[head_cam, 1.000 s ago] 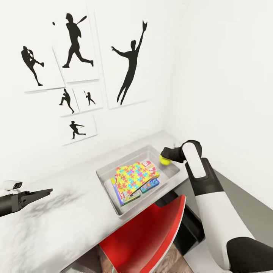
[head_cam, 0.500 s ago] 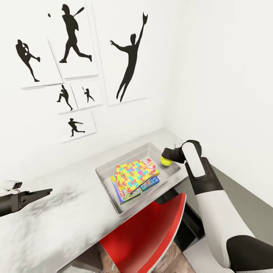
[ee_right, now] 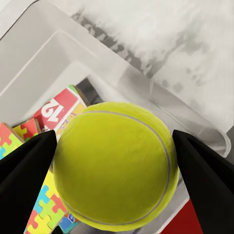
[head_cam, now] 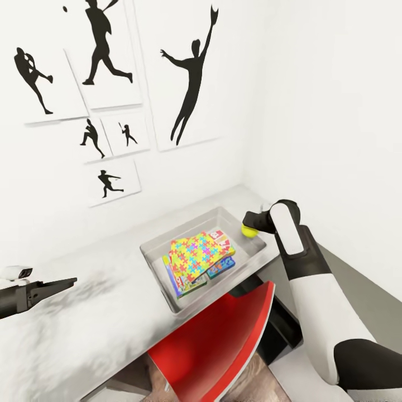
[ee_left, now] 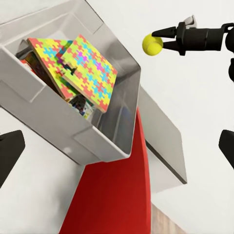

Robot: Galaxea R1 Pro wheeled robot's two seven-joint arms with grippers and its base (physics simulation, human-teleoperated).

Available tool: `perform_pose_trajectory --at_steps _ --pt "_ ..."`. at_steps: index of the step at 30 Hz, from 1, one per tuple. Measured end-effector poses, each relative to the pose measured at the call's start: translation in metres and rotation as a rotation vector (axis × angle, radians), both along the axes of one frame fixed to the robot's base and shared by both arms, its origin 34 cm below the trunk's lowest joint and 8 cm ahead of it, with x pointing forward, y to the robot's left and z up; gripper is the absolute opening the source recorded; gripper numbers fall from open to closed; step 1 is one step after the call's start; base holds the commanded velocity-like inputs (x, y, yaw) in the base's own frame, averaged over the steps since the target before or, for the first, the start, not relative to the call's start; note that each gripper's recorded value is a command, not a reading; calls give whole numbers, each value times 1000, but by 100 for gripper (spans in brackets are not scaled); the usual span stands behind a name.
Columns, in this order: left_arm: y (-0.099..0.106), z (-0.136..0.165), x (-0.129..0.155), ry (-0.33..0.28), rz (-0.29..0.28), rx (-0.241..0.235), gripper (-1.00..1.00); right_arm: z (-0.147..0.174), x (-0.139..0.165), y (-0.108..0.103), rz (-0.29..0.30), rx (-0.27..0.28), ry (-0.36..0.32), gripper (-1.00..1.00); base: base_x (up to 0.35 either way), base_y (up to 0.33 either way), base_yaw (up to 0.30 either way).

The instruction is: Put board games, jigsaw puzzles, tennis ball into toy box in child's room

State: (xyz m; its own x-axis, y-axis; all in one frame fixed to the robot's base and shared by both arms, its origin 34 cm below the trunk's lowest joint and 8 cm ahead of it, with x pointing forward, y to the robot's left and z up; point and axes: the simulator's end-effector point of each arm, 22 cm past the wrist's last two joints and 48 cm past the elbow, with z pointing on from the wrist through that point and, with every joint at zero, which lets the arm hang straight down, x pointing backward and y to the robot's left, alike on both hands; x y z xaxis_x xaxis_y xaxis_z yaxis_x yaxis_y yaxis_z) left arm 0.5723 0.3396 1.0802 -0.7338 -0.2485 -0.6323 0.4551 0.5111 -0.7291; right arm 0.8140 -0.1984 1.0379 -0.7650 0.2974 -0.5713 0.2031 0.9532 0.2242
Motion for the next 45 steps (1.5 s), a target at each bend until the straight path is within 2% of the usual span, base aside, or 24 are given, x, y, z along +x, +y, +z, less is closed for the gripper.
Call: perform_pose_trajectory --at_steps 26,27,45 --pt "2 -12 2 24 5 0 100 -18 3 0 2 -2 27 -100 0 0 0" --pt "2 -12 2 25 5 0 100 -18 3 0 3 -2 27 100 0 0 0" --pt "3 -11 2 23 8 2 100 -17 3 -2 0 2 24 100 0 0 0"
